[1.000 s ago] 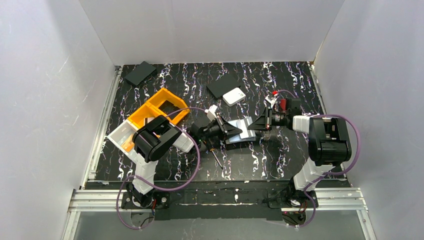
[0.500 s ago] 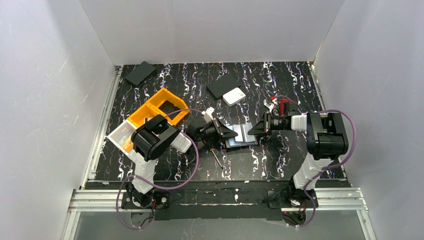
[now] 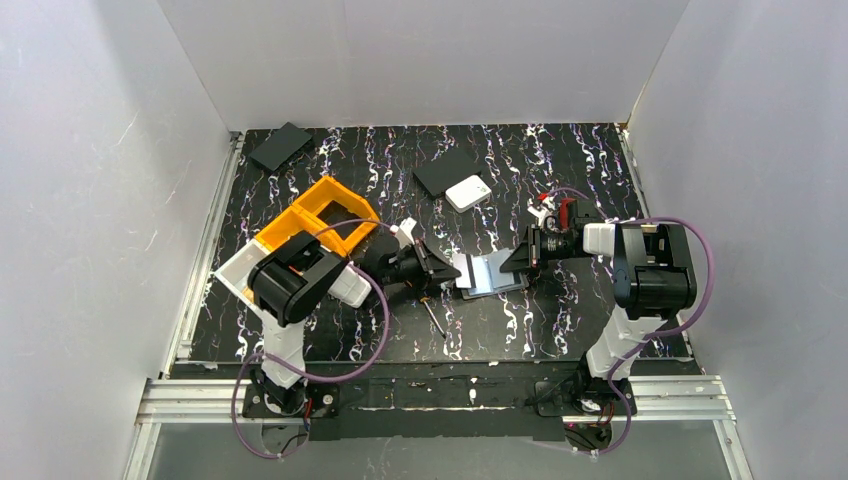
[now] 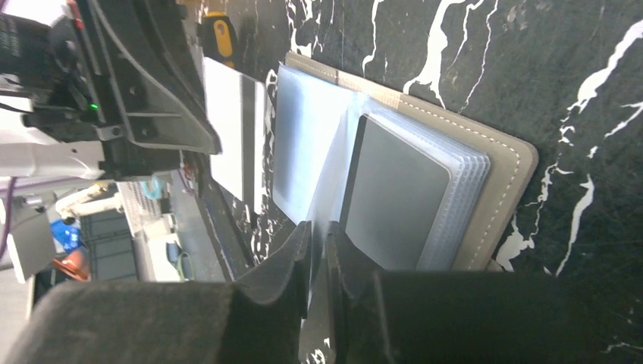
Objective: Take the credit cards out of the card holder
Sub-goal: Remove the credit card from the card holder, then place the credit card in the storage box.
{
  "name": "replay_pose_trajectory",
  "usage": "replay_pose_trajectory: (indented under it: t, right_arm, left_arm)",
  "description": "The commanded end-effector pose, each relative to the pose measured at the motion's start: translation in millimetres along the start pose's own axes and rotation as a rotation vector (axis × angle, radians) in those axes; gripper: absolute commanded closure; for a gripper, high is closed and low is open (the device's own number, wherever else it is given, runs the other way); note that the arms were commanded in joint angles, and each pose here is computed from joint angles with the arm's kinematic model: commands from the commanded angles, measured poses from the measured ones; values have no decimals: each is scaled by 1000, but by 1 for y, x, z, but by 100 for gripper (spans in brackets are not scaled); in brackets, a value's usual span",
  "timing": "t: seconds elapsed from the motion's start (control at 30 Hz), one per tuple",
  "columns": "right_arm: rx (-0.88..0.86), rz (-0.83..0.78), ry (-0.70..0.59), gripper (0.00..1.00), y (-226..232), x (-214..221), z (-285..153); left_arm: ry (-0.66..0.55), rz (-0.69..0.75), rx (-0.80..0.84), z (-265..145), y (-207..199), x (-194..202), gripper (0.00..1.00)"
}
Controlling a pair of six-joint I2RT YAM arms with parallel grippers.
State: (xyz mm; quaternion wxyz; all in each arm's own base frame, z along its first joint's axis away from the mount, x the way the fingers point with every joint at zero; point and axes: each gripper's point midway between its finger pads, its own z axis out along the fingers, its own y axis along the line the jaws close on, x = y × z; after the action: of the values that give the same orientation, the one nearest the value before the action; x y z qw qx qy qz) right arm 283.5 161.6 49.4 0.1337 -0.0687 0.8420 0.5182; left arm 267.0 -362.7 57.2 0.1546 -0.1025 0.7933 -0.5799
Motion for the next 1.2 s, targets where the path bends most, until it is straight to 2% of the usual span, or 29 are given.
replay_pose_trajectory:
  t: [0.0,0.07,0.17,0.37,0.5,0.7,0.8,1.03,1.1,1.17]
  right_arm:
    - [25,-104,20,75,1,-7,-7]
    - [27,-141,18,64,7,-9,-11]
    - [39,-203,10,54,16,-13,-18]
    - [99,-364,-4,42,33,-23,-35]
    - [119,-496,-47,33,51,-29,-47]
    - [-193,-661,-53,12,111,-3,-53]
    - [-280,-663,-49,2,125,10,-53]
    - [-344,-693,18,2,139,28,-39]
    - [-354,-696,36,5,142,31,-36]
    - [-368,-694,51,11,145,34,-33]
  left_arm:
    - [37,115,36,-17,-28,6,100]
    - [61,150,29,-23,-33,11,100]
    - [91,225,7,-34,-40,16,100]
    - [145,409,-59,-57,-50,26,100]
    - [167,523,-49,-64,-62,37,100]
    - [168,720,10,-60,-90,51,100]
    - [141,807,34,-57,-104,52,100]
    - [153,845,72,-46,-121,56,100]
    - [159,846,74,-44,-122,58,100]
    - [166,848,81,-42,-124,60,100]
